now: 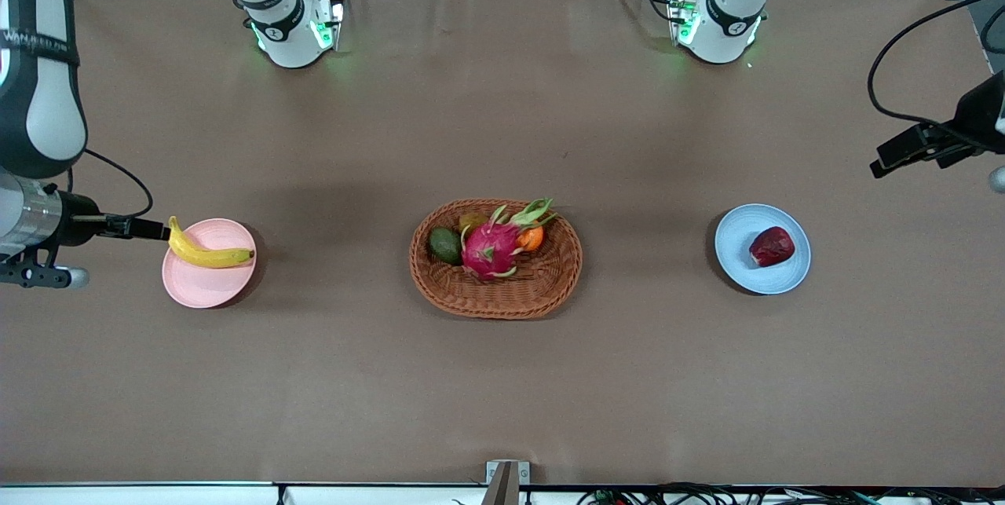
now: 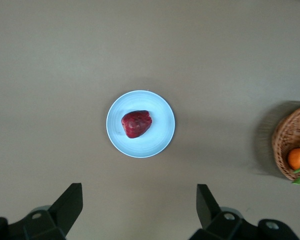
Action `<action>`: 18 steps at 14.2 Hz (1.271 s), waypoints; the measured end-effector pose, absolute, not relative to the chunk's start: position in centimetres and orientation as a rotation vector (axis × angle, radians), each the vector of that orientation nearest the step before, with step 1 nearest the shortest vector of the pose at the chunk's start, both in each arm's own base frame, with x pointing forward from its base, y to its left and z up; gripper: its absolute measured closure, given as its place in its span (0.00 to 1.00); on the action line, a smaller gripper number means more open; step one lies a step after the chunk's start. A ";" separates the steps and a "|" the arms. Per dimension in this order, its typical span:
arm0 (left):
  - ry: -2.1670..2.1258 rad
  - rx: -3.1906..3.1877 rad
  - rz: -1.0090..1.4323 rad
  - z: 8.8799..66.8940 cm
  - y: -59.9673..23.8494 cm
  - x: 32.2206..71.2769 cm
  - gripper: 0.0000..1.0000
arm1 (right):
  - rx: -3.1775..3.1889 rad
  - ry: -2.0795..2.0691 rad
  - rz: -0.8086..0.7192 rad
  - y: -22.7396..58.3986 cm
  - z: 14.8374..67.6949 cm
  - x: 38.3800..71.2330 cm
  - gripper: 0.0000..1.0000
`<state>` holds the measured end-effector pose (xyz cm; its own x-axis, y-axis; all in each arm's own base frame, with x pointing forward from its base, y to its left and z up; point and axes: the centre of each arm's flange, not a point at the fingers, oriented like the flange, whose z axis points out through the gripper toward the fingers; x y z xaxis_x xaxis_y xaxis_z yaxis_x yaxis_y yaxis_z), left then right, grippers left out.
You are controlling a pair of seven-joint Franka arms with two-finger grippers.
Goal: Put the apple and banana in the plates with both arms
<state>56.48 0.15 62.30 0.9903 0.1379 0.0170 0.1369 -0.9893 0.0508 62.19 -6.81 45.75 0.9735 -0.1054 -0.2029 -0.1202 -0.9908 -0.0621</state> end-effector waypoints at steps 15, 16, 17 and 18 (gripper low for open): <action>0.103 3.091 0.046 65.2 0.0 54.7 0.00 | -3.102 0.132 0.291 -4.7 55.8 62.1 0.00; 0.103 3.091 0.046 65.2 0.0 54.7 0.00 | -3.095 0.130 0.344 -4.6 55.7 61.6 0.00; 0.103 3.091 0.047 65.2 0.0 54.7 0.00 | -3.092 0.129 0.367 -4.6 55.8 61.4 0.00; 0.104 3.091 0.047 65.2 0.0 54.7 0.00 | -3.093 0.130 0.359 -4.6 56.3 61.2 0.00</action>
<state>54.70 -0.03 65.17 0.9973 0.0676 0.0289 0.0661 -0.9966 0.0499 61.23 -4.62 56.31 0.9700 -0.0797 -0.2295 -0.0855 -0.9962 -0.0155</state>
